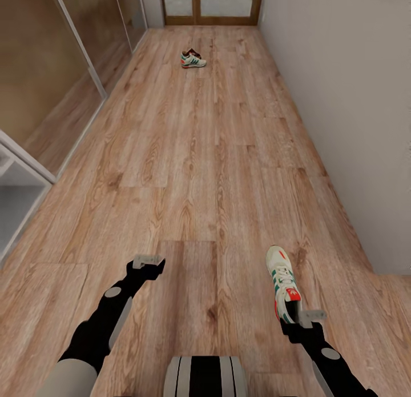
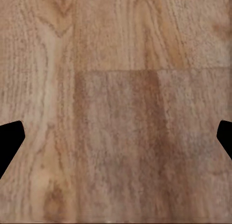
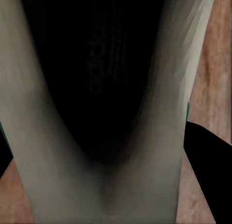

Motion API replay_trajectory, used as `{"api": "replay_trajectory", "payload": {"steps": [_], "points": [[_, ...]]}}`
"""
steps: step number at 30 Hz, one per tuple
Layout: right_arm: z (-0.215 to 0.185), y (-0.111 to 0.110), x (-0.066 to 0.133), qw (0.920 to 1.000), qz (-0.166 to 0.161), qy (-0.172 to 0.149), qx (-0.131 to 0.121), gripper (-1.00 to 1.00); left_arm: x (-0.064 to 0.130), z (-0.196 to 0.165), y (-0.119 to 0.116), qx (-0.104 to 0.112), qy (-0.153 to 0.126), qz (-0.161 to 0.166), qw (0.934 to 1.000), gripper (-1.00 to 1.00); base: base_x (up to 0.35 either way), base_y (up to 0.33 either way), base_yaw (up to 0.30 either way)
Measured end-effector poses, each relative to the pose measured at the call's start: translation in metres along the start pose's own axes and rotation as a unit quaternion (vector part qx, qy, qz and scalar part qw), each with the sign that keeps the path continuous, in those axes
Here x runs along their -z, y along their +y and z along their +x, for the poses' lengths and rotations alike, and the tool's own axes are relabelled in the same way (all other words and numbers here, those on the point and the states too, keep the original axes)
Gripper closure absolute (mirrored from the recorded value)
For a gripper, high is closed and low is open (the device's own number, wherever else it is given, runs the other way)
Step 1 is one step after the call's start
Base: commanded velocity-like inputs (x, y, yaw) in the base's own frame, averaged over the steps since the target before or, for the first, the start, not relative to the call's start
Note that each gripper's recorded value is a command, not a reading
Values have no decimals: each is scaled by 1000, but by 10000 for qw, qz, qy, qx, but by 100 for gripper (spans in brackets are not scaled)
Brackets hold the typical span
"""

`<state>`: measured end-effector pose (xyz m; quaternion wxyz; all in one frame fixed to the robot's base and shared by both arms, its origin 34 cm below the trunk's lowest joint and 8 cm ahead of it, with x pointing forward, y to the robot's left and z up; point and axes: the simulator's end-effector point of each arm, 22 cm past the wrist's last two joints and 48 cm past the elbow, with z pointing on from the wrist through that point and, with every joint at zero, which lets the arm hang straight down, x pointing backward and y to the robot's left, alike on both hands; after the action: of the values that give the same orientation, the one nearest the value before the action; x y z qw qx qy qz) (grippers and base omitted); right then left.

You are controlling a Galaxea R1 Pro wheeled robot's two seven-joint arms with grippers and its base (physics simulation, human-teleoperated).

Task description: Pick up the two gym shoes and the two sandals from the corridor floor and place them onto the hallstand (shoe rack) in the corridor, making sure they are on the rack and not on the floor. Arrange them so the two gym shoes are next to each other and the two sandals are next to each other.

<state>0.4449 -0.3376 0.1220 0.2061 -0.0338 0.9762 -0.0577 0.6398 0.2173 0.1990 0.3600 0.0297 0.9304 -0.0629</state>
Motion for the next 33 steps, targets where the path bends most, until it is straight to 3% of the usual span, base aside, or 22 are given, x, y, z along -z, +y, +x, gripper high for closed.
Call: {"api": "replay_trajectory", "payload": {"steps": [4, 10, 18, 24, 33], "points": [[-9, -1, 3, 10000, 2, -90, -9, 100, 11, 9, 3, 5, 45, -55, 10000, -100, 0, 0, 0], [-29, -2, 10, 9993, 8, -368, -23, 100, 55, 71, 65, 306, 391, -655, 9966, -100, 0, 0, 0], [-55, -4, 21, 9975, 6, -710, -45, 100, 106, 129, 92, 562, 689, -1031, 9907, -100, 0, 0, 0], [-74, -6, 30, 9956, 21, -935, -31, 100, 146, 162, 107, 520, 306, -1288, 9898, -100, 0, 0, 0], [-103, -7, 47, 9892, 49, -1447, 239, 100, 168, 181, 114, 599, 143, -1445, 9876, -100, 0, 0, -3]]}}
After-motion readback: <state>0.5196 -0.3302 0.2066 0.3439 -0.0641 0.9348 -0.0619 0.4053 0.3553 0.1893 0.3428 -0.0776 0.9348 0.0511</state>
